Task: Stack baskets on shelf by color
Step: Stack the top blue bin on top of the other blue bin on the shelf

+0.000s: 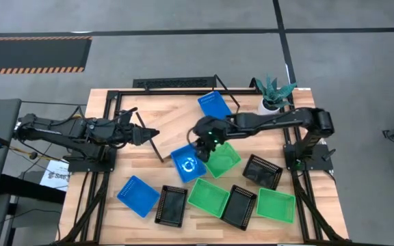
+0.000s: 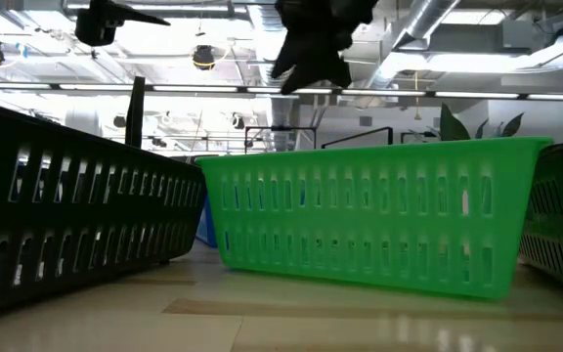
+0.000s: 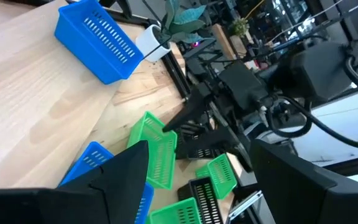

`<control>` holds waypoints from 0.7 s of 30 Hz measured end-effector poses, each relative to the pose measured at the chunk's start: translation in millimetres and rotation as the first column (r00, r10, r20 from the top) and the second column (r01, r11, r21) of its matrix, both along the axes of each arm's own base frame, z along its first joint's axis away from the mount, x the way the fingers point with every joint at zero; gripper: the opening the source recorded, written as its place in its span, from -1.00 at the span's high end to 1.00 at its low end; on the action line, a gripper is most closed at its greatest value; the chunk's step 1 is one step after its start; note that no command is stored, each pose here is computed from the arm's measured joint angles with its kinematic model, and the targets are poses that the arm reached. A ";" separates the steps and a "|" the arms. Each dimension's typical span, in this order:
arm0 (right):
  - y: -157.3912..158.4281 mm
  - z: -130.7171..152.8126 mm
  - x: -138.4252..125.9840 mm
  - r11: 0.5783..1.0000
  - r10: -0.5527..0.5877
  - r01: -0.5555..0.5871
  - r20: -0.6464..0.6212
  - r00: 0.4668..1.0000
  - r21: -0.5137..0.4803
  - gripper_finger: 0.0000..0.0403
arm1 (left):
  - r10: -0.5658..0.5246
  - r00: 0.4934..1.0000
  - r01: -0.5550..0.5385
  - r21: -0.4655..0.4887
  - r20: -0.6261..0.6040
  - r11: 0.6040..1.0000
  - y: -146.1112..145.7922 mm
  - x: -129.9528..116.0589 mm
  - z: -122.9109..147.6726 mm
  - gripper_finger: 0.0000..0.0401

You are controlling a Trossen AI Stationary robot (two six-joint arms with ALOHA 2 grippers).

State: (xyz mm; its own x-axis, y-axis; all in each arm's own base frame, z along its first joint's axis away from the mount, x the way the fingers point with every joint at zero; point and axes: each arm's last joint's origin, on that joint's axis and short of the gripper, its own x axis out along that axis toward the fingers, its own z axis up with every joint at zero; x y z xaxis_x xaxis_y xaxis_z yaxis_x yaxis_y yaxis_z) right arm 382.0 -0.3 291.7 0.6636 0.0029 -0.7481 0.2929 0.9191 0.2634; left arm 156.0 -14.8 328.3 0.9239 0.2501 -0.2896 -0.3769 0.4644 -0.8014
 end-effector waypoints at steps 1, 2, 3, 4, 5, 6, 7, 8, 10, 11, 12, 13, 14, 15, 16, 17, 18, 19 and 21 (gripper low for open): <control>0.7 -0.6 3.7 1.000 0.015 -0.015 -0.022 1.000 -0.012 0.13 | -0.001 1.000 0.001 0.007 -0.003 1.000 0.1 0.0 -0.1 -0.33; 2.0 0.0 8.8 0.999 0.026 -0.027 -0.026 0.999 -0.020 0.13 | -0.002 1.000 0.002 0.010 -0.007 1.000 0.1 -0.1 -0.4 -0.33; 3.0 -0.7 11.3 0.999 0.036 -0.038 -0.044 0.998 -0.025 0.13 | -0.002 1.000 0.002 0.012 -0.014 1.000 0.2 -0.2 -1.1 -0.33; 4.4 -2.7 12.8 0.998 0.045 -0.048 -0.077 0.996 -0.028 0.13 | -0.003 1.000 0.003 0.013 -0.020 1.000 0.2 -0.4 -1.6 -0.33; 6.7 -5.1 14.7 0.998 0.052 -0.056 -0.104 0.993 -0.028 0.12 | -0.004 1.000 0.005 0.015 -0.024 1.000 -0.2 0.4 -2.1 -0.33; 8.5 -8.2 16.9 0.998 0.059 -0.063 -0.128 0.990 -0.028 0.11 | -0.009 1.000 0.009 0.016 -0.029 1.000 -0.4 0.8 -2.6 -0.33; 9.9 -13.2 17.9 0.997 0.063 -0.068 -0.161 0.985 -0.027 0.10 | -0.015 0.999 0.016 0.016 -0.044 1.000 -0.5 0.7 -4.0 -0.33; 11.8 -18.1 17.6 0.997 0.068 -0.075 -0.195 0.978 -0.026 0.08 | -0.025 0.998 0.026 0.015 -0.053 1.000 -0.8 0.9 -4.9 -0.33; 17.2 -21.2 15.2 0.995 0.093 -0.101 -0.230 0.969 -0.023 0.01 | -0.044 0.998 0.045 0.011 -0.053 0.999 -1.6 2.4 -5.0 -0.33; 20.4 -20.3 15.4 0.994 0.103 -0.110 -0.224 0.969 -0.020 -0.03 | -0.047 0.997 0.048 0.010 -0.064 0.999 -1.7 2.3 -6.0 -0.33; 25.6 -19.9 16.9 0.992 0.117 -0.122 -0.210 0.971 -0.015 -0.07 | -0.050 0.997 0.050 0.008 -0.066 0.999 -1.9 3.0 -6.4 -0.33; 31.7 -19.7 17.9 0.990 0.133 -0.137 -0.198 0.971 -0.010 -0.12 | -0.060 0.996 0.060 0.003 -0.063 0.998 -2.4 3.8 -6.3 -0.33; 38.6 -18.4 16.3 0.986 0.160 -0.164 -0.193 0.968 -0.007 -0.16 | -0.072 0.995 0.072 -0.001 -0.068 0.997 -2.7 3.8 -6.8 -0.33; 46.3 -16.9 14.1 0.978 0.200 -0.206 -0.191 0.961 -0.010 -0.19 | -0.082 0.994 0.082 -0.003 -0.076 0.997 -2.9 3.6 -7.5 -0.33; 54.6 -13.5 15.2 0.967 0.247 -0.254 -0.154 0.957 -0.027 -0.21 | -0.095 0.993 0.095 -0.004 -0.076 0.995 -3.3 3.8 -7.4 -0.33; 62.7 -9.1 16.7 0.953 0.291 -0.298 -0.112 0.950 -0.052 -0.22 | -0.101 0.992 0.101 -0.002 -0.077 0.995 -3.5 4.2 -7.5 -0.33; 69.8 -7.4 16.1 0.939 0.326 -0.334 -0.100 0.940 -0.078 -0.23 | -0.108 0.991 0.109 -0.002 -0.084 0.994 -3.7 4.2 -8.1 -0.33; 76.4 -7.3 15.8 0.926 0.355 -0.364 -0.095 0.930 -0.103 -0.23 | -0.113 0.990 0.113 -0.004 -0.088 0.994 -3.8 4.2 -8.5 -0.33; 88.2 -12.6 18.0 0.901 0.395 -0.406 -0.097 0.913 -0.151 -0.22 | -0.127 0.988 0.127 -0.008 -0.085 0.992 -4.3 4.7 -8.3 -0.33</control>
State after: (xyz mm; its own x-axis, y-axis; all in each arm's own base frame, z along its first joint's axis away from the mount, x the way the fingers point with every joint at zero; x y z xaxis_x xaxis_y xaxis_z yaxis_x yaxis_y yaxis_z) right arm 400.0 88.0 279.0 0.5843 0.1328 -0.8006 -0.0985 0.9908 0.0925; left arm 160.7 -19.1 320.0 0.9199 0.1314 -0.3695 -0.3822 0.5109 -0.7700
